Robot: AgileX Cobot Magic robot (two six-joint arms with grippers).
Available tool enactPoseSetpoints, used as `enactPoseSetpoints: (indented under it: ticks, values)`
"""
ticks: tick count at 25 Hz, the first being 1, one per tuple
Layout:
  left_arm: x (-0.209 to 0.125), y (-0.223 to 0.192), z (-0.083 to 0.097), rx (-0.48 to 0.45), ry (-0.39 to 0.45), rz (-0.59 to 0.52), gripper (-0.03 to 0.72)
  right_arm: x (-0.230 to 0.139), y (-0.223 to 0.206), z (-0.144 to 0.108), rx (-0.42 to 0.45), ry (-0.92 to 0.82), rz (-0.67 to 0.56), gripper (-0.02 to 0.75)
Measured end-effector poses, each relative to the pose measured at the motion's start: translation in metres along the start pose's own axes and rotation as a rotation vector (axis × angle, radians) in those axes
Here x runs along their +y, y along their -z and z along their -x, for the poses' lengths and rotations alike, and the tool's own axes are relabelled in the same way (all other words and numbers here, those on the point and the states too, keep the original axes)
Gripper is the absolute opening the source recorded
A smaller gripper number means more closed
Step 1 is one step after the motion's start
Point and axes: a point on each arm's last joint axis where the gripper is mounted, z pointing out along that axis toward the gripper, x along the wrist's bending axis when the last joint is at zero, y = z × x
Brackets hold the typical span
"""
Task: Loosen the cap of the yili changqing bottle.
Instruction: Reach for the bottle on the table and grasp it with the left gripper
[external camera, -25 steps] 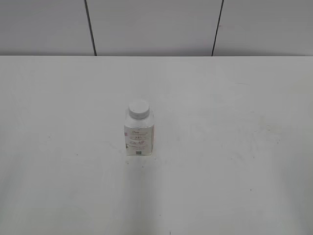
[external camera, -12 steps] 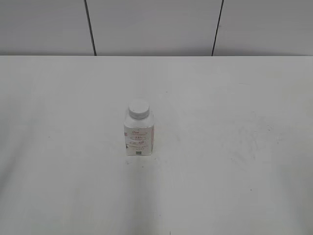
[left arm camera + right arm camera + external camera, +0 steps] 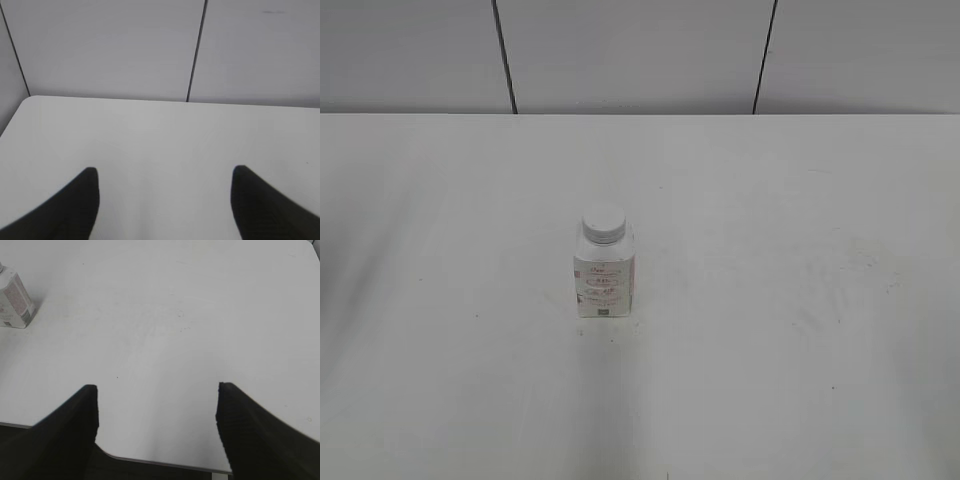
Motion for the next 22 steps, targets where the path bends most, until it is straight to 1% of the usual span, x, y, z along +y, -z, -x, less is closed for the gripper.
enactPoseSetpoints:
  ticks: [3,4,7,11,13,15,20,22]
  values:
    - [-0.013,-0.027,-0.001,0.003,0.002,-0.003,0.502,0.000,0.000,0.000,0.000,0.000,0.000,0.577]
    - [-0.017,-0.034,0.000,0.000,-0.007,-0.001,0.502,0.000,0.000,0.000,0.000,0.000,0.000,0.577]
    - [-0.031,-0.059,0.004,-0.022,-0.048,-0.041,0.502,0.000,0.000,0.000,0.000,0.000,0.000,0.577]
    - [-0.044,-0.079,0.023,-0.104,-0.105,-0.050,0.502,0.000,0.000,0.000,0.000,0.000,0.000,0.577]
    - [-0.050,-0.085,0.037,-0.162,-0.131,-0.036,0.502,0.000,0.000,0.000,0.000,0.000,0.000,0.577]
    - [-0.055,-0.088,0.048,-0.208,-0.151,-0.001,0.502,0.000,0.000,0.000,0.000,0.000,0.000,0.577]
    - [-0.076,-0.091,0.055,-0.263,-0.188,0.034,0.502,0.000,0.000,0.000,0.000,0.000,0.000,0.577]
    - [-0.082,-0.091,0.058,-0.312,-0.249,0.055,0.502,0.000,0.000,0.000,0.000,0.000,0.000,0.577]
